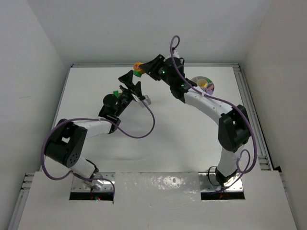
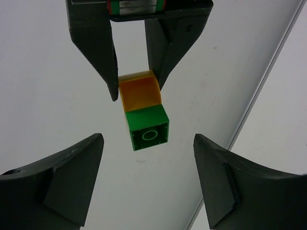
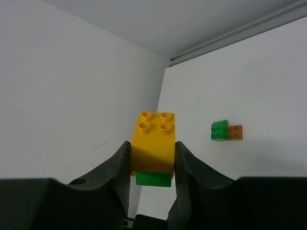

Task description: Sort the legos into containers by color

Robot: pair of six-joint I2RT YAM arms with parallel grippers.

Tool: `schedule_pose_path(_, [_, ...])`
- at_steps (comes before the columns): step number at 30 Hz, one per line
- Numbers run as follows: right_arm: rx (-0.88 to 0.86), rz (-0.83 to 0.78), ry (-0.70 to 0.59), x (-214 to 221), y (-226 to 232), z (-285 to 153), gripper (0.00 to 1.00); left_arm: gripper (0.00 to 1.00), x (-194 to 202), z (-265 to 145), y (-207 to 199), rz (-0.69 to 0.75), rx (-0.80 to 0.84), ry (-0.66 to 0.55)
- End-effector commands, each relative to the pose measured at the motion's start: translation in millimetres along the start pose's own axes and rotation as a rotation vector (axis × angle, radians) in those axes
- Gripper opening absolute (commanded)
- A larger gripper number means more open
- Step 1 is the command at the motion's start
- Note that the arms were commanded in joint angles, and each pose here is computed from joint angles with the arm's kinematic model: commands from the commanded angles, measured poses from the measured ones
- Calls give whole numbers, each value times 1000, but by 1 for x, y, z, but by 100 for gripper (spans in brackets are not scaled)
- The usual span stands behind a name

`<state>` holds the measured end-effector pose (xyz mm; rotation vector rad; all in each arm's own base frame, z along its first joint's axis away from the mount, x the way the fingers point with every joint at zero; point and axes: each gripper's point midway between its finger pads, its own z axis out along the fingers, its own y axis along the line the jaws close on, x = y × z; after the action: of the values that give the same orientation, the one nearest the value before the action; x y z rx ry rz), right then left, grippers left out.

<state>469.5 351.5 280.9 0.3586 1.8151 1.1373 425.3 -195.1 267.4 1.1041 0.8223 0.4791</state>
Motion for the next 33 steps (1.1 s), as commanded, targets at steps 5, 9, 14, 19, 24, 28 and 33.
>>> schedule_pose_path(5, [-117,35,-15,-6,29,0,0,63,-10,3,9,36,-45,-34])
schedule_pose_path(9, [-132,52,8,-2,32,3,0,53,-7,6,9,37,-43,-26])
schedule_pose_path(14, [-144,37,23,-1,36,5,0,48,-2,9,9,46,-47,-6])
schedule_pose_path(19, [-142,35,26,-1,35,6,0,38,1,10,11,54,-55,12])
schedule_pose_path(24, [-150,51,56,5,35,8,0,12,3,10,11,73,-57,22])
schedule_pose_path(28, [-133,56,69,8,30,7,0,0,4,9,14,71,-69,32])
schedule_pose_path(33, [-64,41,28,-9,5,5,0,0,6,2,2,61,-28,41])
